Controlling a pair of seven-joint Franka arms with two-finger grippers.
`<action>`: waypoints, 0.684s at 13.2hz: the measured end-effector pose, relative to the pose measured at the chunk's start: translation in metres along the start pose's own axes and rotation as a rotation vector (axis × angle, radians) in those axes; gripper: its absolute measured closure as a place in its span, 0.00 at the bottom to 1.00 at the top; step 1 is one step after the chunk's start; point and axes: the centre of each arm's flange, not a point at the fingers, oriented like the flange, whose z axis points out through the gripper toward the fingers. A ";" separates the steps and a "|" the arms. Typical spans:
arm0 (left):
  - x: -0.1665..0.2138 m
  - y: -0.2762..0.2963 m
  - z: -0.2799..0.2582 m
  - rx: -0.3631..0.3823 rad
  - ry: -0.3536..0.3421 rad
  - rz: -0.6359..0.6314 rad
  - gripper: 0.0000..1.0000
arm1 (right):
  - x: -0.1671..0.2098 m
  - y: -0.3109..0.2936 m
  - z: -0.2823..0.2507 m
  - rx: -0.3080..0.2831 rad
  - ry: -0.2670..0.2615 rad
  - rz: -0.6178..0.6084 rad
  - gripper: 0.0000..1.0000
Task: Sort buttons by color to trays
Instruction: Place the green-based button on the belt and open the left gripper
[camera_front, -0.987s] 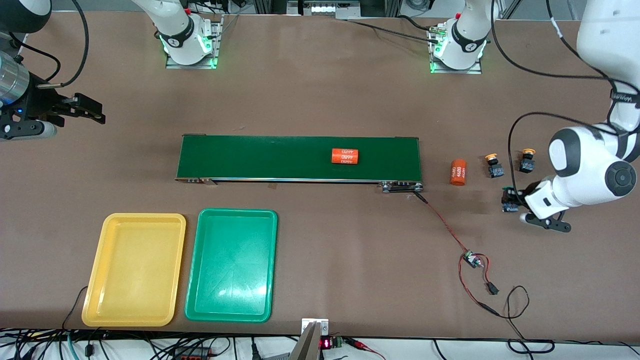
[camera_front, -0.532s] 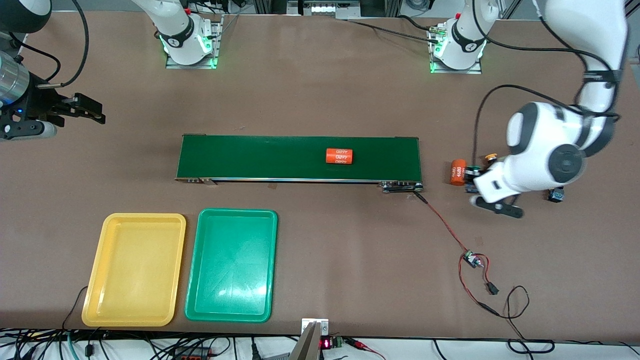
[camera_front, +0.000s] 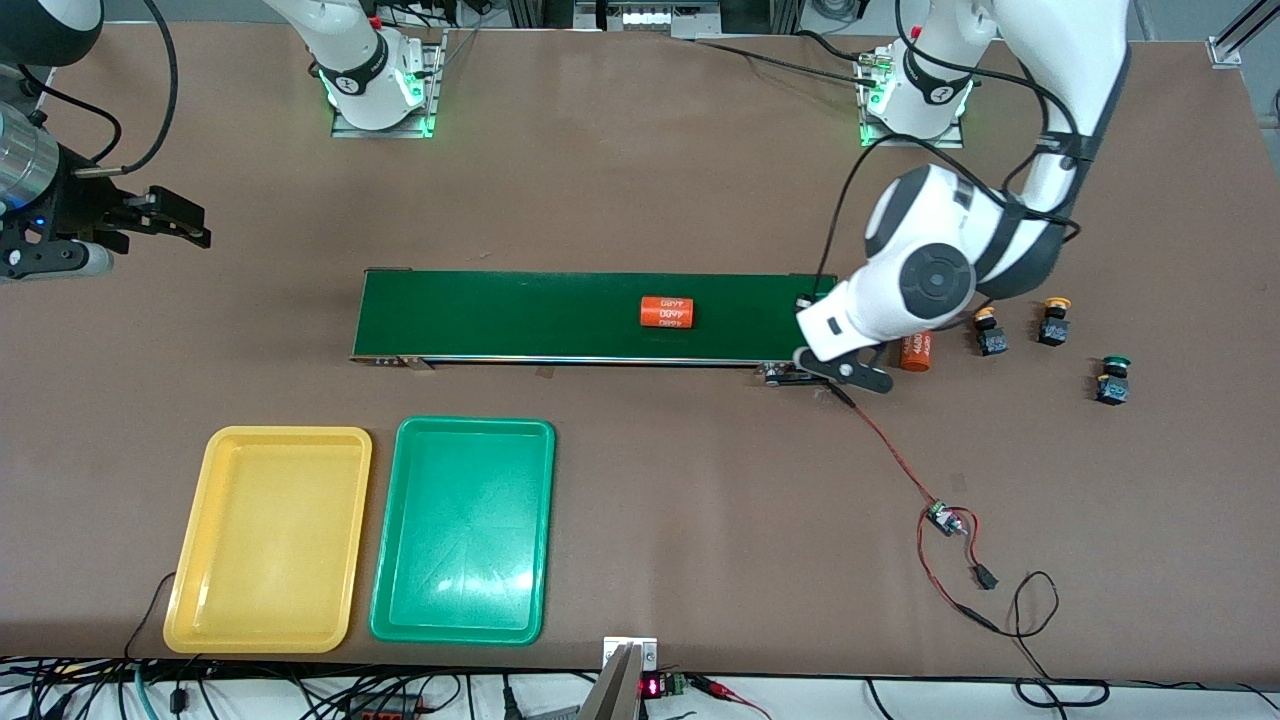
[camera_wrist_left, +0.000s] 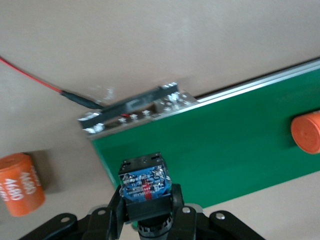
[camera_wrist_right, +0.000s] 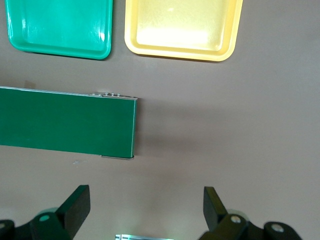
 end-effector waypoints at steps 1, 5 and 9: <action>-0.002 0.007 0.005 0.000 -0.008 0.009 0.61 | 0.000 0.000 0.000 0.000 0.000 0.000 0.00; -0.006 0.020 0.035 -0.032 0.061 0.012 0.61 | 0.000 0.000 0.000 0.000 0.000 0.000 0.00; -0.014 0.039 0.061 -0.049 0.122 0.010 0.61 | 0.000 0.000 0.000 0.000 0.000 0.000 0.00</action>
